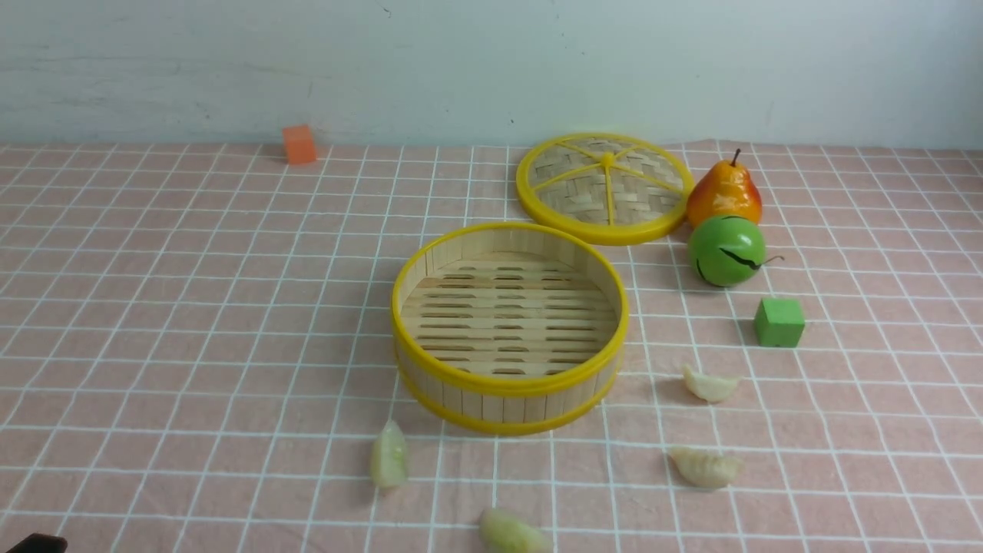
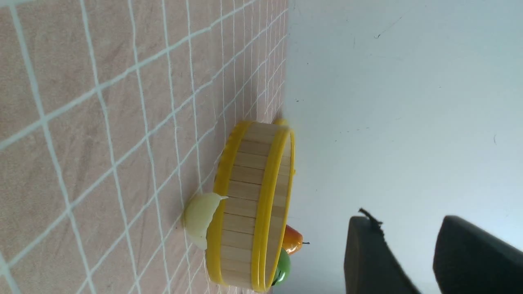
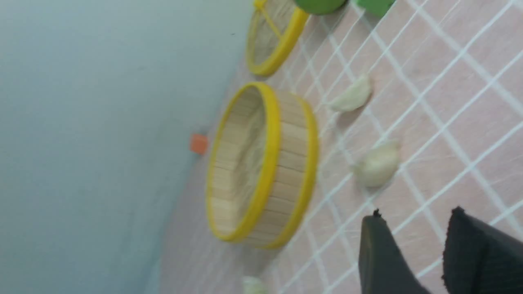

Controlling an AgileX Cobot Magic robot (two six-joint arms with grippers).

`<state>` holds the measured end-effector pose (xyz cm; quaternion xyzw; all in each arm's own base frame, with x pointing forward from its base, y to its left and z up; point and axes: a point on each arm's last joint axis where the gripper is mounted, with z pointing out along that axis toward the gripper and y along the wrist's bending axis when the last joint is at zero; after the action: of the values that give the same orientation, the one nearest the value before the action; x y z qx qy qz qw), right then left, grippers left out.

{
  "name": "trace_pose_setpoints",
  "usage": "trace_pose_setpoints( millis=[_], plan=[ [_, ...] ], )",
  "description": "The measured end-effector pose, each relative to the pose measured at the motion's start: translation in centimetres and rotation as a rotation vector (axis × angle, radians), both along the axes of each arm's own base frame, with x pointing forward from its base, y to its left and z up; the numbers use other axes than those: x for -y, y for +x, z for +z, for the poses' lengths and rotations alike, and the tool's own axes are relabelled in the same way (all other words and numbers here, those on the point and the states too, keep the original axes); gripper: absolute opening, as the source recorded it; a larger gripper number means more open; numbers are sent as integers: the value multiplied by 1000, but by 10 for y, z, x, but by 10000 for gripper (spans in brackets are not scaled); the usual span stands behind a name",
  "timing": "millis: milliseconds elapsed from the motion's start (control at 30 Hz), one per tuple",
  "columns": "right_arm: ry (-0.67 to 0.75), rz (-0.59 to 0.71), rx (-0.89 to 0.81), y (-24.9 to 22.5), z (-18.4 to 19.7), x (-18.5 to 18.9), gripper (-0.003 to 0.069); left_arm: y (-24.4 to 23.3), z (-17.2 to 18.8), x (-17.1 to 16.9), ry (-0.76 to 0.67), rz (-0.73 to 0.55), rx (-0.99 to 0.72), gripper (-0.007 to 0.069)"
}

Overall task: Put the dumplings into the steamer on the table with the pink tablecloth.
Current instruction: 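Reach for and grasp a dumpling on the table with the left gripper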

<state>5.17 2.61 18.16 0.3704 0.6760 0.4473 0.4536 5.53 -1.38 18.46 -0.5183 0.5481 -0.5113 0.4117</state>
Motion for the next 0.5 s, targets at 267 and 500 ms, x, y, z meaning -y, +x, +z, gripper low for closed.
trace_pose_setpoints(
  millis=[267, 500],
  plan=[
    [-16, -12, 53, 1, 4, 1, 239, -2, 8, 3, 200, -62, 29, 238],
    [-232, 11, 151, 1, 14, 2, 224, -14, 83, 11, 794, -185, 235, 146]
  ],
)
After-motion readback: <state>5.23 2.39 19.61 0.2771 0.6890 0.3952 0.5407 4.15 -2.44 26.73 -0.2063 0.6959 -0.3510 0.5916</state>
